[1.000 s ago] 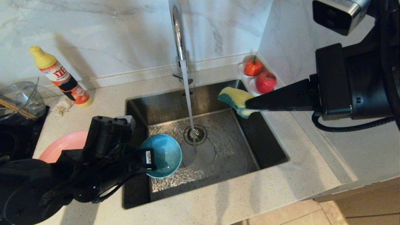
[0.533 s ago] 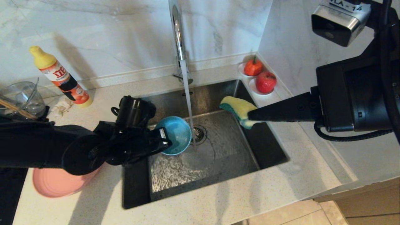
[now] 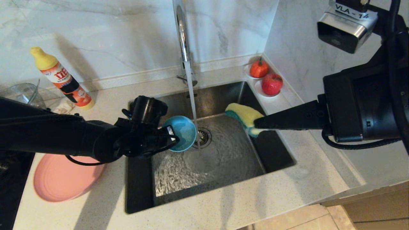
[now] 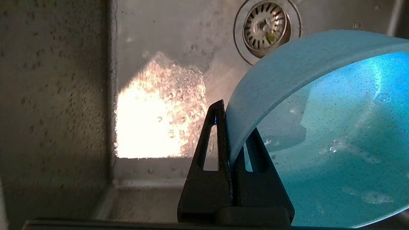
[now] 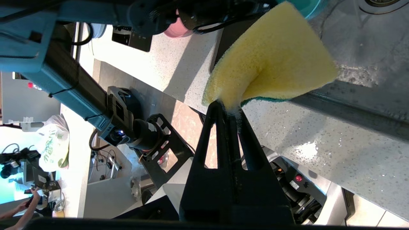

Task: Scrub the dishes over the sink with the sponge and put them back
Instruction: Rinse the bowl

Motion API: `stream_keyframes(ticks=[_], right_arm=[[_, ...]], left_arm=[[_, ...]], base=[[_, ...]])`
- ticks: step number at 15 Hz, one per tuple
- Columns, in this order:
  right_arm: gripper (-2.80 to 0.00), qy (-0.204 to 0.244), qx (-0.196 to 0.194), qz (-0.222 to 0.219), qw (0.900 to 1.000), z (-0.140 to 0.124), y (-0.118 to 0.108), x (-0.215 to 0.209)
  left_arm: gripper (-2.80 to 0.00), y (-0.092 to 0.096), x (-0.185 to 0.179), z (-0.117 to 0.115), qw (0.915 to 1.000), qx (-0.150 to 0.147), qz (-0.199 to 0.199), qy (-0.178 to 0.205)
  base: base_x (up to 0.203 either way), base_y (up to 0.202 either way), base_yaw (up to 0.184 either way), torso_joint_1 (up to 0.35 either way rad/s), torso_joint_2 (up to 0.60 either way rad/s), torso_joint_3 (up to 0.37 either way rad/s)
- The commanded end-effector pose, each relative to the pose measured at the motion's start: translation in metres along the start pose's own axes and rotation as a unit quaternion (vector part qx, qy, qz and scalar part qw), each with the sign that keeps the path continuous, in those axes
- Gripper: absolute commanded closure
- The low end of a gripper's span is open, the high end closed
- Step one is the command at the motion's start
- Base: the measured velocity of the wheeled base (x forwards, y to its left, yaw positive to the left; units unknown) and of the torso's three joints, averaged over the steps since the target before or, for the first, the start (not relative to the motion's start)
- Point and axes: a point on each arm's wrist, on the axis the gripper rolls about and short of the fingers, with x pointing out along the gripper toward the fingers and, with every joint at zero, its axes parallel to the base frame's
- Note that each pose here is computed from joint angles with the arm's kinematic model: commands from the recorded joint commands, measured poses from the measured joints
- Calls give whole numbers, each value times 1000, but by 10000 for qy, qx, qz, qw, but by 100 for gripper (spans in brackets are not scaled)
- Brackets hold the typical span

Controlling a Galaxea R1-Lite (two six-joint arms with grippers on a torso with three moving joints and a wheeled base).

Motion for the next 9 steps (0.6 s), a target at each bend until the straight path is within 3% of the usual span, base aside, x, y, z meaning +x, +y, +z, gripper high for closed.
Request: stream_keyframes(ticks=[1, 3, 9], right_arm=[[0, 19, 12, 0, 10000, 0, 0, 0], [0, 42, 24, -3, 10000, -1, -1, 2], [0, 51, 22, -15, 10000, -1, -1, 2]], left_arm=[[0, -3, 13, 1, 9998, -173, 36, -17], [0, -6, 16, 5, 9993, -366, -7, -73], [0, -13, 38, 1, 9993, -380, 9, -52]], base=[[0, 0, 0, 0, 0, 0], [0, 0, 0, 0, 0, 0], [0, 0, 0, 0, 0, 0]])
